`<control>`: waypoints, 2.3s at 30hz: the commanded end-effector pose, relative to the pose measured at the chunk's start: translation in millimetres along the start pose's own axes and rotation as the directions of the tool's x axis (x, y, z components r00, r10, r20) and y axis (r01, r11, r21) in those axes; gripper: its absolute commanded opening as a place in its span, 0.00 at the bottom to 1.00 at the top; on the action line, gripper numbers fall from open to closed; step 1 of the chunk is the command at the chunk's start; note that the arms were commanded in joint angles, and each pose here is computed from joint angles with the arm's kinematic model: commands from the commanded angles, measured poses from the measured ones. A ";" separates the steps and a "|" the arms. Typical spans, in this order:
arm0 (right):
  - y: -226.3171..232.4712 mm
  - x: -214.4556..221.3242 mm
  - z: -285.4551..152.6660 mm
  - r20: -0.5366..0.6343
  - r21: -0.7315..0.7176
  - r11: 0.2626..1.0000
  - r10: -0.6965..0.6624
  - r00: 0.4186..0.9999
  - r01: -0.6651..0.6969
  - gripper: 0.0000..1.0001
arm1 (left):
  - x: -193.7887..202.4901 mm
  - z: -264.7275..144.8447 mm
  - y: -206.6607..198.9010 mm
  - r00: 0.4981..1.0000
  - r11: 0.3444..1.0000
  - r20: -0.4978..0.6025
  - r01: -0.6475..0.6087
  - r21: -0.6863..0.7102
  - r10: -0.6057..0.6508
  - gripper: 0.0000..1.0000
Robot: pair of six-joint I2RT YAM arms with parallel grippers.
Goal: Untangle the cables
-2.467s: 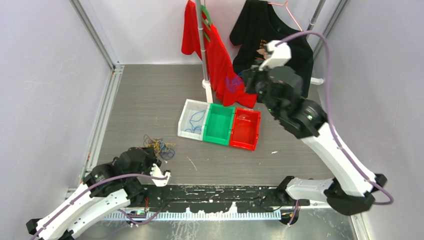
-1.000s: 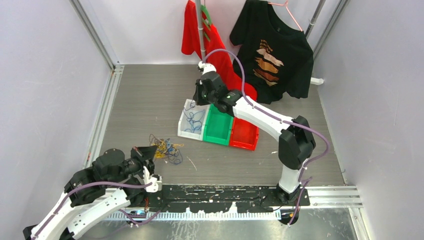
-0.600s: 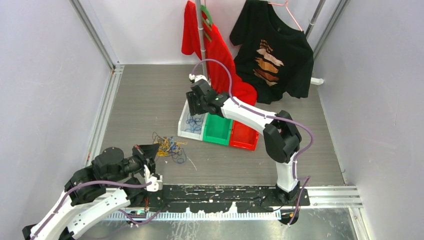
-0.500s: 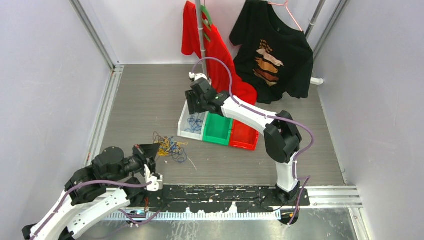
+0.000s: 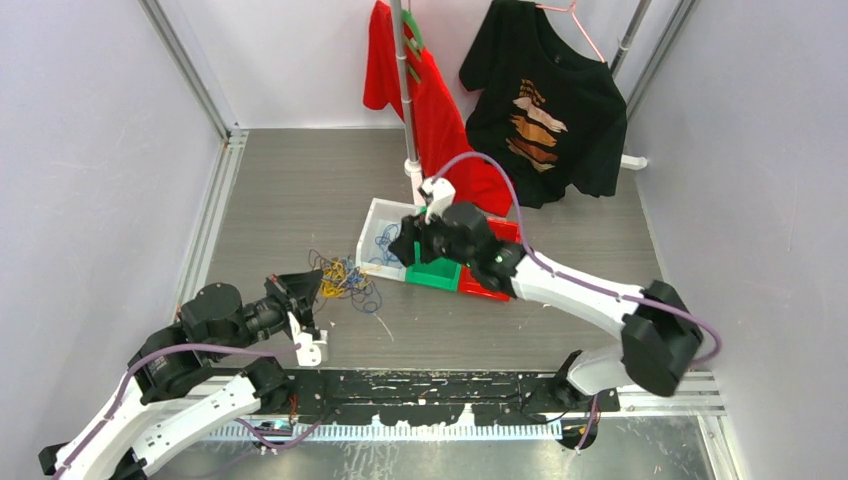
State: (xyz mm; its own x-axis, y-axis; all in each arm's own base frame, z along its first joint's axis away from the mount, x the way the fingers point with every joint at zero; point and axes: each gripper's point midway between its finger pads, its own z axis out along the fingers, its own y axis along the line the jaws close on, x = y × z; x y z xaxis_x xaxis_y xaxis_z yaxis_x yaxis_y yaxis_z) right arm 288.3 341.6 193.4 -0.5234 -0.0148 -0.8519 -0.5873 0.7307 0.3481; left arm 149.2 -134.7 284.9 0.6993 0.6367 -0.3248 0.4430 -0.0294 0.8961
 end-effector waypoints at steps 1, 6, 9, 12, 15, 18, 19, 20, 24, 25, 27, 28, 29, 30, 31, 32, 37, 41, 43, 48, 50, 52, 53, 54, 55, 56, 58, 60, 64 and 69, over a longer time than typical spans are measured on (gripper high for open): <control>50.7 -14.0 -32.4 0.185 -0.242 0.970 0.010 0.983 0.036 0.72 | -16.8 -8.2 40.9 0.997 0.989 0.062 0.061 -0.133 -0.053 0.00; 82.4 20.2 -53.3 0.186 -0.377 0.922 -0.014 0.982 0.085 0.78 | -26.1 -10.6 48.9 0.994 0.990 0.096 0.058 -0.129 -0.046 0.00; 94.1 23.8 -50.8 0.178 -0.424 0.904 0.015 0.984 0.063 0.80 | -31.9 -13.4 55.4 0.993 0.990 0.116 0.053 -0.130 -0.038 0.00; 103.1 22.1 -42.0 0.177 -0.457 0.889 0.063 0.982 0.025 0.81 | -35.6 -16.8 60.6 0.991 0.989 0.127 0.052 -0.135 -0.034 0.00; 107.8 22.2 -30.2 0.173 -0.473 0.881 0.102 0.980 -0.009 0.82 | -37.9 -19.5 65.5 0.991 0.988 0.133 0.048 -0.145 -0.029 0.00; 115.8 23.9 -22.4 0.164 -0.503 0.863 0.135 0.977 -0.035 0.81 | -39.3 -21.5 68.7 0.991 0.988 0.135 0.041 -0.149 -0.021 0.00; 118.4 24.6 -20.4 0.164 -0.509 0.860 0.141 0.976 -0.039 0.81 | -39.5 -22.3 69.7 0.991 0.988 0.135 0.038 -0.151 -0.017 0.00; 119.1 26.9 -17.1 0.162 -0.507 0.861 0.143 0.976 -0.042 0.81 | -39.8 -22.8 70.5 0.991 0.988 0.134 0.036 -0.153 -0.015 0.00; 118.1 32.0 -6.3 0.154 -0.489 0.869 0.168 0.974 -0.073 0.76 | -41.8 -25.4 75.0 0.990 0.986 0.139 0.020 -0.165 0.003 0.00; 119.0 32.4 -6.7 0.158 -0.496 0.865 0.175 0.972 -0.075 0.75 | -42.7 -26.4 77.9 0.990 0.985 0.140 0.017 -0.174 0.008 0.00; 120.0 30.5 -6.8 0.167 -0.500 0.863 0.184 0.969 -0.078 0.75 | -43.1 -27.8 82.3 0.990 0.982 0.139 0.026 -0.185 0.000 0.00; 119.4 30.7 -6.0 0.170 -0.495 0.865 0.184 0.968 -0.077 0.75 | -43.2 -28.6 83.6 0.990 0.982 0.138 0.026 -0.188 0.000 0.00; 118.4 29.4 -5.5 0.176 -0.490 0.868 0.187 0.967 -0.078 0.74 | -43.9 -29.1 84.5 0.990 0.982 0.140 0.026 -0.190 0.001 0.00; 118.1 28.2 -5.5 0.184 -0.489 0.869 0.190 0.964 -0.077 0.73 | -43.9 -29.1 84.5 0.990 0.982 0.140 0.025 -0.189 0.002 0.00; 116.9 26.6 -5.2 0.194 -0.483 0.872 0.194 0.962 -0.078 0.69 | -44.2 -29.6 84.8 0.990 0.982 0.141 0.021 -0.190 0.006 0.00; 114.8 25.7 -4.4 0.200 -0.472 0.877 0.199 0.959 -0.083 0.65 | -44.6 -29.9 85.2 0.990 0.981 0.142 0.021 -0.191 0.007 0.00; 112.7 28.8 -3.0 0.185 -0.467 0.876 0.230 0.956 -0.121 0.52 | -46.5 -32.9 94.4 0.990 0.976 0.143 0.026 -0.216 0.005 0.00; 114.3 32.0 -2.5 0.187 -0.476 0.869 0.248 0.950 -0.133 0.59 | -49.1 -36.8 102.9 0.989 0.971 0.149 0.029 -0.238 0.007 0.00; 114.1 30.8 -3.3 0.199 -0.479 0.867 0.262 0.944 -0.140 0.58 | -49.9 -39.0 105.7 0.989 0.969 0.150 0.029 -0.246 0.009 0.00; 108.7 20.8 -13.5 0.254 -0.505 0.841 0.359 0.898 -0.193 0.54 | -49.5 -43.4 109.7 0.990 0.966 0.141 0.021 -0.256 0.016 0.00; 109.3 13.3 -23.2 0.283 -0.546 0.812 0.411 0.867 -0.206 0.57 | -49.5 -44.4 110.3 0.990 0.966 0.139 0.018 -0.259 0.019 0.00; 111.0 13.0 -25.9 0.276 -0.566 0.794 0.434 0.858 -0.219 0.56 | -49.2 -44.6 110.1 0.990 0.966 0.138 0.018 -0.258 0.018 0.00; 112.4 13.1 -25.9 0.268 -0.572 0.789 0.440 0.857 -0.226 0.55 | -49.4 -44.7 110.3 0.990 0.966 0.138 0.018 -0.258 0.019 0.00; 113.5 12.6 -26.0 0.264 -0.577 0.784 0.445 0.856 -0.229 0.54 | -49.5 -44.9 110.6 0.990 0.966 0.139 0.017 -0.260 0.019 0.00; 115.0 12.2 -26.6 0.260 -0.584 0.778 0.448 0.855 -0.230 0.51 | -49.7 -44.8 110.7 0.990 0.966 0.139 0.017 -0.259 0.020 0.00; 115.4 12.5 -26.3 0.257 -0.586 0.776 0.451 0.855 -0.233 0.49 | -50.0 -44.9 111.1 0.990 0.966 0.140 0.017 -0.260 0.020 0.00; 116.5 10.6 -25.8 0.258 -0.589 0.774 0.455 0.853 -0.235 0.42 | -50.4 -45.3 112.0 0.990 0.965 0.141 0.018 -0.261 0.020 0.00; 117.9 7.8 -26.1 0.260 -0.594 0.770 0.459 0.850 -0.234 0.30 | -50.3 -46.3 113.4 0.990 0.964 0.140 0.021 -0.264 0.016 0.00; 118.7 5.0 -26.4 0.270 -0.585 0.783 0.434 0.860 -0.212 0.01 | -49.9 -49.4 116.1 0.991 0.963 0.134 0.024 -0.269 0.013 0.00; 93.5 -0.3 -29.7 0.332 -0.431 0.886 0.335 0.882 -0.174 0.01 | -48.3 -54.3 118.2 0.993 0.963 0.116 0.006 -0.269 0.026 0.00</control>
State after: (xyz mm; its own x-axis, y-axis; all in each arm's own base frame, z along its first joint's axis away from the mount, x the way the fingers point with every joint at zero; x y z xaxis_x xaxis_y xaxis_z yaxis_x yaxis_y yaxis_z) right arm 200.6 405.3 199.2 -0.5754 0.4060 -0.7100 -0.6637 0.2755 0.6954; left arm 137.7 -133.2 393.9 0.7566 0.5451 -0.3610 0.3463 0.1341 0.9285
